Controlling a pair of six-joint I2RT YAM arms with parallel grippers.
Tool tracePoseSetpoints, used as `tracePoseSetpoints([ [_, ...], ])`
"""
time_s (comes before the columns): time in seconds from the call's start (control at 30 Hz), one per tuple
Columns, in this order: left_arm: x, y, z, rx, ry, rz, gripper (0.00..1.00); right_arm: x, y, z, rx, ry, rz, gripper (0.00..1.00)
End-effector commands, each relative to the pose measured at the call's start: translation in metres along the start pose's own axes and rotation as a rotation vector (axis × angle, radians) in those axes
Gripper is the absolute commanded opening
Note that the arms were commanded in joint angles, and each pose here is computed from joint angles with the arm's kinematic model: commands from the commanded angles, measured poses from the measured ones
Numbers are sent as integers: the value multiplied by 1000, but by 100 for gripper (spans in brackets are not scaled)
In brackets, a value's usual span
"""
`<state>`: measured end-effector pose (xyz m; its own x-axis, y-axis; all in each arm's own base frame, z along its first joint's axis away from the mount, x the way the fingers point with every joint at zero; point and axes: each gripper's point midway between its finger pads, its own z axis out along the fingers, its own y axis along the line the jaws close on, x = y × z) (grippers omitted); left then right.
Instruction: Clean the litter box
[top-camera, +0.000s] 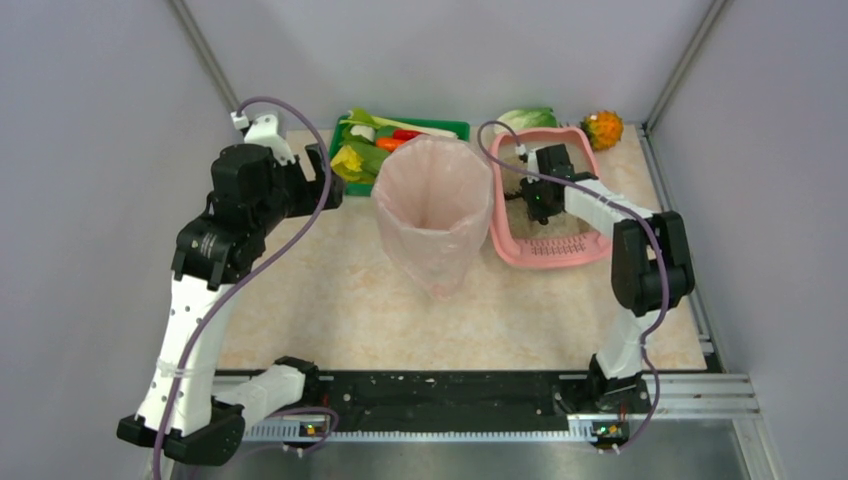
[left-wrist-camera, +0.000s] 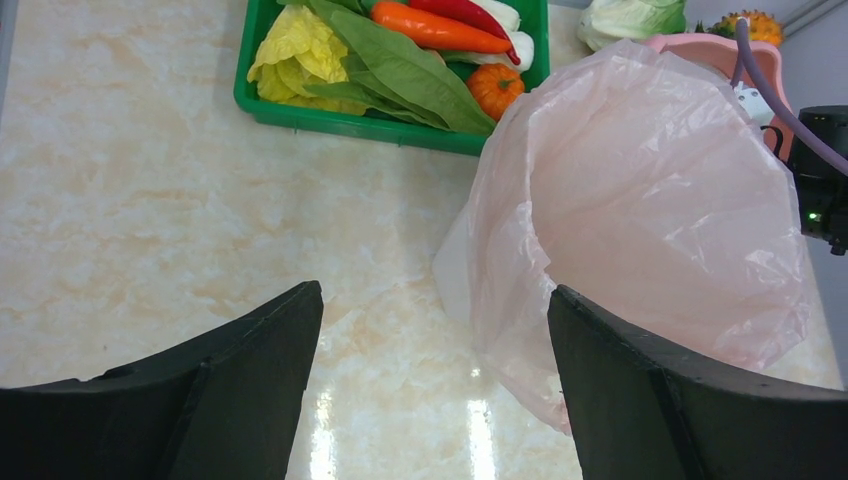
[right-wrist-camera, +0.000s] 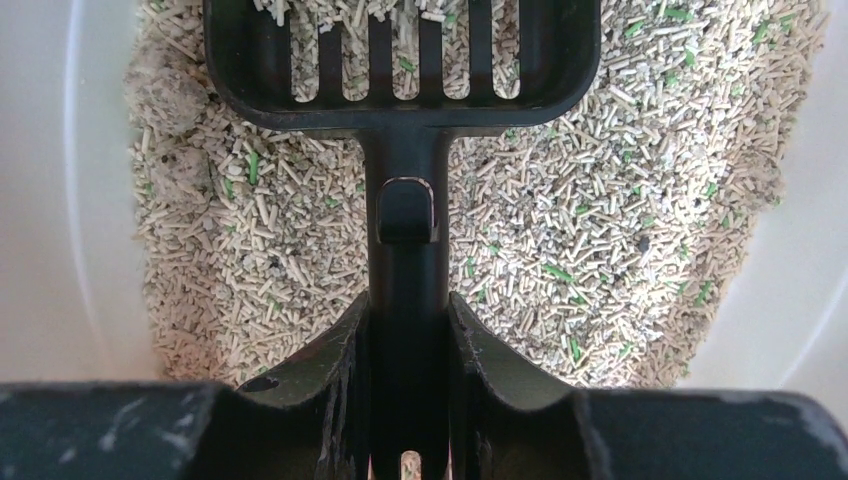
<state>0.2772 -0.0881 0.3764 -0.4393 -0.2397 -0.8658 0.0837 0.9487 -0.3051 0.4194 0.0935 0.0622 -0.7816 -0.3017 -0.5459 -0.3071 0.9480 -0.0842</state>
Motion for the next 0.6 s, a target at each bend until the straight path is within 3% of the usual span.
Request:
tracePoseSetpoints([
  [0.0, -17, -6, -9, 14, -50, -16, 88, -56, 2, 10, 13, -219, 135, 0],
  [0.33, -17, -6, -15, 13, -51, -39, 88, -63, -7, 3, 92, -352, 325, 0],
  [0.57, -15, -5, -17, 11, -47, -45, 87, -60, -5, -23, 115, -248, 87, 0],
])
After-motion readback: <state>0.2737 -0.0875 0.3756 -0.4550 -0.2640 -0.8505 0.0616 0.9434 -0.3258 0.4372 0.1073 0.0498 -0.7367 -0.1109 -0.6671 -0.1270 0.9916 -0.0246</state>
